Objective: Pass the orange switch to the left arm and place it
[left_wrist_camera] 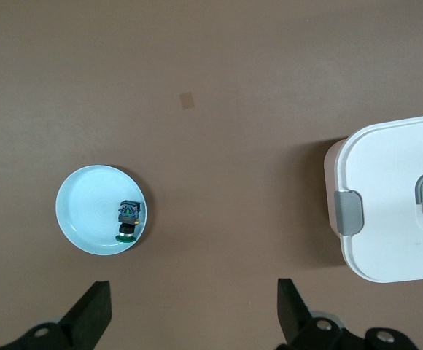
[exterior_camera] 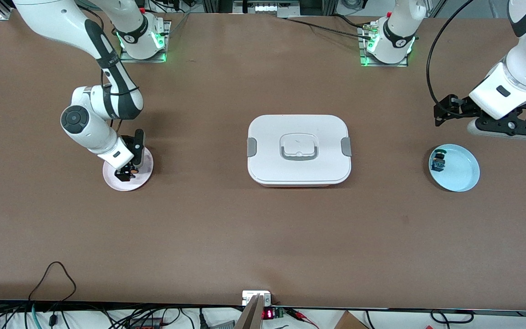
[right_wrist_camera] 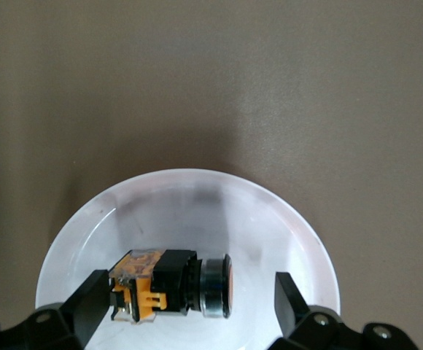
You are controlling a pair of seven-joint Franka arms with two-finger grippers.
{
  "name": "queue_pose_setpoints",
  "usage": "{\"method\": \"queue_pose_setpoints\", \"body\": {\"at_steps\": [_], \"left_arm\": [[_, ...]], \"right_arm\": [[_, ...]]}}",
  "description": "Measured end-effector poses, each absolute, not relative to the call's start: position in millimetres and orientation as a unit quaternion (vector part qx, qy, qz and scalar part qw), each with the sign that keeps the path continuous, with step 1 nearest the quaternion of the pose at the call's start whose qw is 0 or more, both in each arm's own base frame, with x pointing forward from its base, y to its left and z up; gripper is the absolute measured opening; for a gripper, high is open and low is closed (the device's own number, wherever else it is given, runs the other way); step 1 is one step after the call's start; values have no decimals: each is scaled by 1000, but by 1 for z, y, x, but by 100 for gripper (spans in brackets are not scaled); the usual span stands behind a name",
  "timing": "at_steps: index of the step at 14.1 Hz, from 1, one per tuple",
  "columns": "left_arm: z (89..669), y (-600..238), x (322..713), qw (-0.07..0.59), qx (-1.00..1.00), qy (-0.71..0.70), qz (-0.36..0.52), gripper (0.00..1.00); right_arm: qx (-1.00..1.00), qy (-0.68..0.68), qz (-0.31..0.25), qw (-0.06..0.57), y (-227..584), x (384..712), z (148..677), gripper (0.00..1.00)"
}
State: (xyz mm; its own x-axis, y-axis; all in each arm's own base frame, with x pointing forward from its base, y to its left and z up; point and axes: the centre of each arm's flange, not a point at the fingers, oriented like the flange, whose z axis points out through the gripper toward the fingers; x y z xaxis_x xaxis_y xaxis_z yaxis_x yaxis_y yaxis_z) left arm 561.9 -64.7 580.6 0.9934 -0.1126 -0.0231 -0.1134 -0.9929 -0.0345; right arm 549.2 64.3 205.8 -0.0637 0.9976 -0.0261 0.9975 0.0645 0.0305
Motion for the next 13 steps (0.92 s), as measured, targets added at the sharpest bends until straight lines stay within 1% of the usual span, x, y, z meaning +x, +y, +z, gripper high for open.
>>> {"method": "queue_pose_setpoints", "body": {"at_steps": [7,13], "left_arm": [[581,-65,562,18,-998,57,11,100],[581,-64,562,18,-998,56,11,100]], "right_arm": [[676,736,7,25,63,549,202,100],[678,734,12,30,59,540,191,100]]}}
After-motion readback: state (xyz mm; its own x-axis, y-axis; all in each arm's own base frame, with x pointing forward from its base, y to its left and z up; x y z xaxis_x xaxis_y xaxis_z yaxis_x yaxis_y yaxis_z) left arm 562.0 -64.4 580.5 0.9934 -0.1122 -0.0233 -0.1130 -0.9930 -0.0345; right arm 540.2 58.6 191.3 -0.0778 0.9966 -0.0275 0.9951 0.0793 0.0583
